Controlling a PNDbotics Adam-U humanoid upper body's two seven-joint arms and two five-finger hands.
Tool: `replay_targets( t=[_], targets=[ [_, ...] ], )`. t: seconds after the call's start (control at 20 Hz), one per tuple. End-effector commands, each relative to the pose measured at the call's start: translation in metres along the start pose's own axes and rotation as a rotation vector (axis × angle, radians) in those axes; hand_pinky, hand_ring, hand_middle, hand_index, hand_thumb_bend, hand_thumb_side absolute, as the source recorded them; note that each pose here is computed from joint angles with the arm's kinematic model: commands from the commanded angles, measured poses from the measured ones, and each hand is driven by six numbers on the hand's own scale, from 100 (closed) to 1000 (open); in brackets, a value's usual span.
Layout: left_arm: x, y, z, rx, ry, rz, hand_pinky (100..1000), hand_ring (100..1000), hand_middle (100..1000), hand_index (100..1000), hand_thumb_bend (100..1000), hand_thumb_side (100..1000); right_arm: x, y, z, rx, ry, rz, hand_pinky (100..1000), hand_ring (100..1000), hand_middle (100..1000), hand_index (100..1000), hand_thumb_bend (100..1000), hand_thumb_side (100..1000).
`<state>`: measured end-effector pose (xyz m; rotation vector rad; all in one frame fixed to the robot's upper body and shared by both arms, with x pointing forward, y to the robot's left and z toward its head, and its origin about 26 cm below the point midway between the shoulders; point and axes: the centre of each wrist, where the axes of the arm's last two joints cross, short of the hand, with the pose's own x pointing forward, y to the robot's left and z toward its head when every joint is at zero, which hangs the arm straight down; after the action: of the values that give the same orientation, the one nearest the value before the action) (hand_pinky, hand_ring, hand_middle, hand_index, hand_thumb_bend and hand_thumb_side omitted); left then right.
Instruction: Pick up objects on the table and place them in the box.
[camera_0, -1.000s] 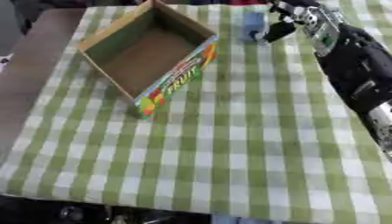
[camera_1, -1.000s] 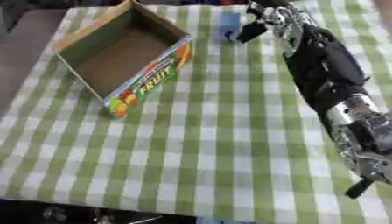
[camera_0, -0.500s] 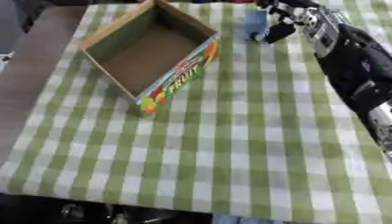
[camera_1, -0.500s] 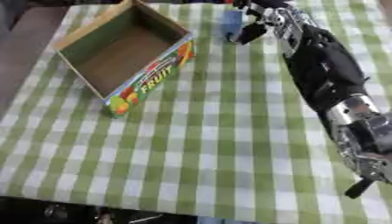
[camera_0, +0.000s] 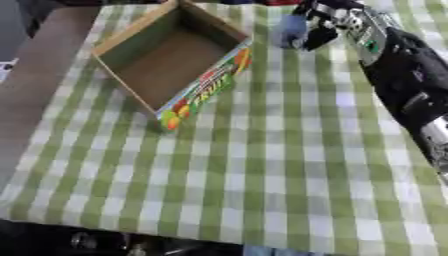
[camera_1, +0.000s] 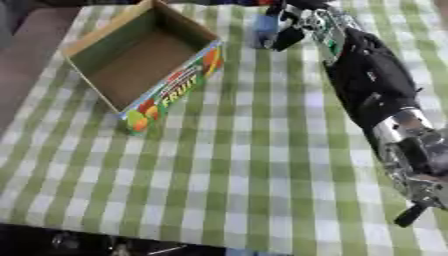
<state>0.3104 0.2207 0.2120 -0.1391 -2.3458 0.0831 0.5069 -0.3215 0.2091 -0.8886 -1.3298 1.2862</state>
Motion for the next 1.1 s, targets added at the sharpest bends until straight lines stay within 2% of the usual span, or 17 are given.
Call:
replay_targets(
  t=[0.05, 0.15, 0.35, 0.6, 0.85, 1.1],
  targets=[
    [0.008, -0.002, -0.005, -0.02, -0.034, 0.004, 658, 632, 603, 837, 167, 711, 0.0, -0.012, 0.002, -0.034, 0.004, 0.022, 701, 794, 698, 809, 161, 258],
    [0.008, -0.002, -0.005, -0.021, -0.034, 0.005, 658, 632, 603, 837, 166, 711, -0.001, -0.012, 0.002, -0.044, 0.003, 0.024, 690, 779, 646, 780, 100, 213],
    [0.008, -0.002, -0.005, -0.021, -0.033, 0.005, 658, 633, 603, 837, 165, 711, 0.0, -0.013, 0.002, -0.071, -0.007, 0.031, 670, 753, 556, 709, 100, 105],
    [0.008, -0.002, -0.004, -0.021, -0.033, 0.004, 658, 633, 604, 836, 164, 712, 0.007, -0.018, 0.002, -0.118, -0.048, 0.051, 658, 737, 505, 665, 100, 100],
    [0.008, -0.002, -0.003, -0.022, -0.03, 0.004, 659, 634, 604, 835, 162, 713, 0.033, -0.041, 0.003, -0.199, -0.181, 0.096, 656, 731, 500, 659, 100, 100],
    [0.007, -0.002, -0.003, -0.023, -0.028, 0.005, 659, 635, 605, 835, 161, 713, 0.072, -0.067, 0.008, -0.266, -0.355, 0.151, 664, 733, 506, 663, 100, 100]
  ],
)
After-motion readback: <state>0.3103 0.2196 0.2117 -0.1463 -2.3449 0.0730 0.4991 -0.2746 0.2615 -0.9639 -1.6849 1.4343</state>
